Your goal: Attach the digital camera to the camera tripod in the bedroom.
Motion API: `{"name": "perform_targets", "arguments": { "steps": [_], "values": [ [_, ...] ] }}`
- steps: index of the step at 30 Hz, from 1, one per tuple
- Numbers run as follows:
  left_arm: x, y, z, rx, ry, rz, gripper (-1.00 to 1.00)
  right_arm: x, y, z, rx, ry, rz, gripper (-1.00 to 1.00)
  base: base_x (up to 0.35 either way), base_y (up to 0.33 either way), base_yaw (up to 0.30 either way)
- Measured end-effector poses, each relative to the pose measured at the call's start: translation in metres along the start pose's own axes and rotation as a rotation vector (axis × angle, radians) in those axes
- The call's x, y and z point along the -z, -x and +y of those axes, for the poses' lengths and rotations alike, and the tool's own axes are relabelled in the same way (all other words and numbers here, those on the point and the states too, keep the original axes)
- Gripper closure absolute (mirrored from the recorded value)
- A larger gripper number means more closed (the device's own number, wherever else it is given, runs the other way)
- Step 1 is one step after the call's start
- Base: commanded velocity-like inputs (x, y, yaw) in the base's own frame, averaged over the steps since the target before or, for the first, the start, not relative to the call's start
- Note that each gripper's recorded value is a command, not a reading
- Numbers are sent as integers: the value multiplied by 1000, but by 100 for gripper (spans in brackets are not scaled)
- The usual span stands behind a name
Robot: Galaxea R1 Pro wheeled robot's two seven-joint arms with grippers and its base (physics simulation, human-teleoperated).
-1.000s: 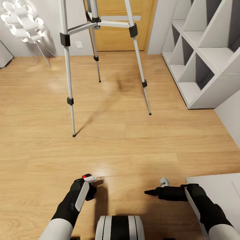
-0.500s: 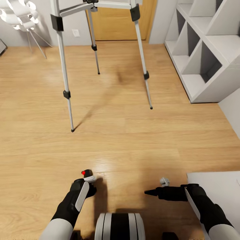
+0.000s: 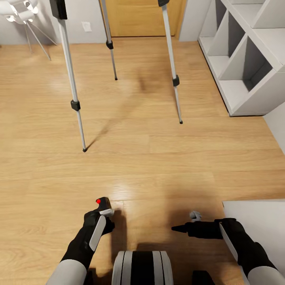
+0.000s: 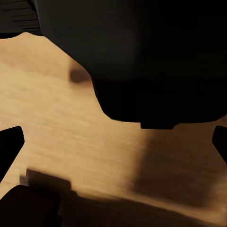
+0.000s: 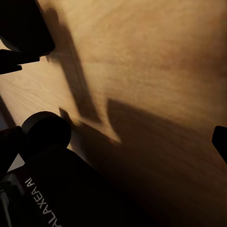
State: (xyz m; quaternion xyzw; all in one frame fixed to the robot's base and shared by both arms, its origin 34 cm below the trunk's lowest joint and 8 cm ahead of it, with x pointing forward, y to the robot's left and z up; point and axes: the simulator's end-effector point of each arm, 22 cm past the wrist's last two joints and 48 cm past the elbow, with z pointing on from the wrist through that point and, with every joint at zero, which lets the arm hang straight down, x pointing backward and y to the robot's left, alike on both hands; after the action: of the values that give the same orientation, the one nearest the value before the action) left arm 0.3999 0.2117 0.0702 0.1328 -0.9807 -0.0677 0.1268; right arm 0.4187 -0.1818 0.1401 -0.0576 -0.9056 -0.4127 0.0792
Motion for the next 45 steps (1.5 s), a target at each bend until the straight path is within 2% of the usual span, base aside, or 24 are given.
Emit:
{"name": "perform_targets", "arguments": {
  "steps": [13,21,29,39,45],
  "values": [
    [0,1,-1,1,-3,-3,-100,0,0,0,0,0,-1,-100,0,0,0],
    [0,7,-5,36,-22,-34,-100,0,0,0,0,0,-1,-100,0,0,0],
    [0,9,-6,46,-28,-43,-100,0,0,0,0,0,-1,-100,0,0,0],
    [0,19,-7,80,-34,-92,-100,0,0,0,0,1,-2,-100,0,0,0],
    [-5,12,-8,75,-31,-79,-100,0,0,0,0,2,-2,-100,0,0,0]
  ]
}}
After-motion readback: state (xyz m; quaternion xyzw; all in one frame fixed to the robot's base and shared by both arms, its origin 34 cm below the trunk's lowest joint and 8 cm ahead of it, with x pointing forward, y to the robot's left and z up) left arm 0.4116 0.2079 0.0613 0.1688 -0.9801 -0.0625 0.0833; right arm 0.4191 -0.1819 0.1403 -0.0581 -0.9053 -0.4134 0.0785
